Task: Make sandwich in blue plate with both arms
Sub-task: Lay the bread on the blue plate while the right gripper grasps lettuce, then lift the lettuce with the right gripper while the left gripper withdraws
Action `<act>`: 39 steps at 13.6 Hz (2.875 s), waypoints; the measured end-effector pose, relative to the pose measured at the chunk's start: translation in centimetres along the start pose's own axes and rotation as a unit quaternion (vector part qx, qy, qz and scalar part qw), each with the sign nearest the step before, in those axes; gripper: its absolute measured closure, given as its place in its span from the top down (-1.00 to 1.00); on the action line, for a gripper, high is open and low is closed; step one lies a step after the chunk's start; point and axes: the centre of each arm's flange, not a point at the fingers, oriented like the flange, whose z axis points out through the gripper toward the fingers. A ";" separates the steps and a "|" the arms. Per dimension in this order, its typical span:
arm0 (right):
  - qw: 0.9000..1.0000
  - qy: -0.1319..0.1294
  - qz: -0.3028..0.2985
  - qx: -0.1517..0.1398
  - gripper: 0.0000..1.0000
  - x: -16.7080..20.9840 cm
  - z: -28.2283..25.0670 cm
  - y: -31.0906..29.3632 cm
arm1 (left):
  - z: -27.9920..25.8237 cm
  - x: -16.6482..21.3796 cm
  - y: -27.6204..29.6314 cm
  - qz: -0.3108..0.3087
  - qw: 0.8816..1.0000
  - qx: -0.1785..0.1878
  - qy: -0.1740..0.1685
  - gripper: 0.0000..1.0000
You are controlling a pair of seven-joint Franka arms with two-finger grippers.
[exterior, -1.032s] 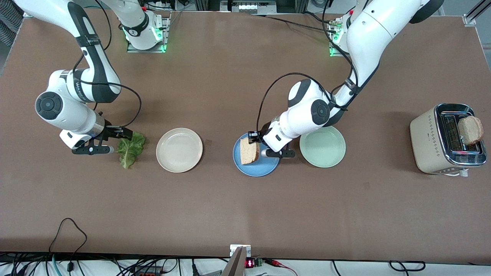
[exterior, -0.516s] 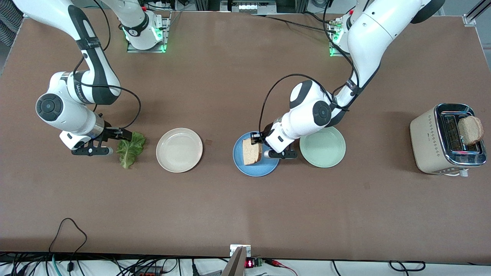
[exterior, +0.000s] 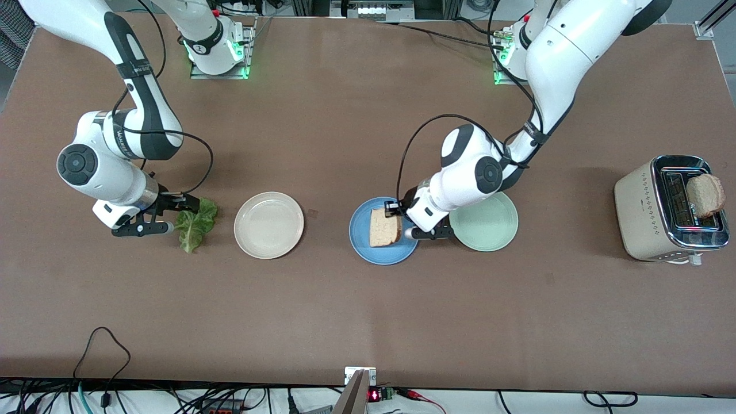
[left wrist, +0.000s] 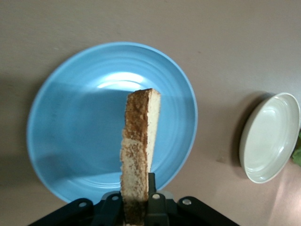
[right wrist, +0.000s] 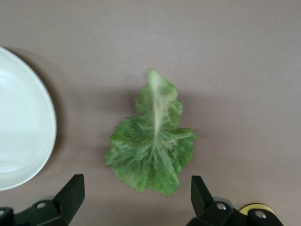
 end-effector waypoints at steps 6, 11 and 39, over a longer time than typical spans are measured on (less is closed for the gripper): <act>1.000 0.008 -0.018 -0.002 1.00 0.4 -3.7 -1.1 | -2.0 2.3 -2.7 -0.025 1.000 0.001 0.008 0.55; 1.000 0.028 0.007 -0.003 1.00 2.3 -1.8 2.1 | -7.4 3.6 -4.2 -0.037 0.999 0.021 -0.009 1.00; 0.999 0.047 0.018 -0.003 -0.92 4.5 9.3 3.1 | -43.0 8.2 -11.4 0.063 0.957 0.272 0.076 1.00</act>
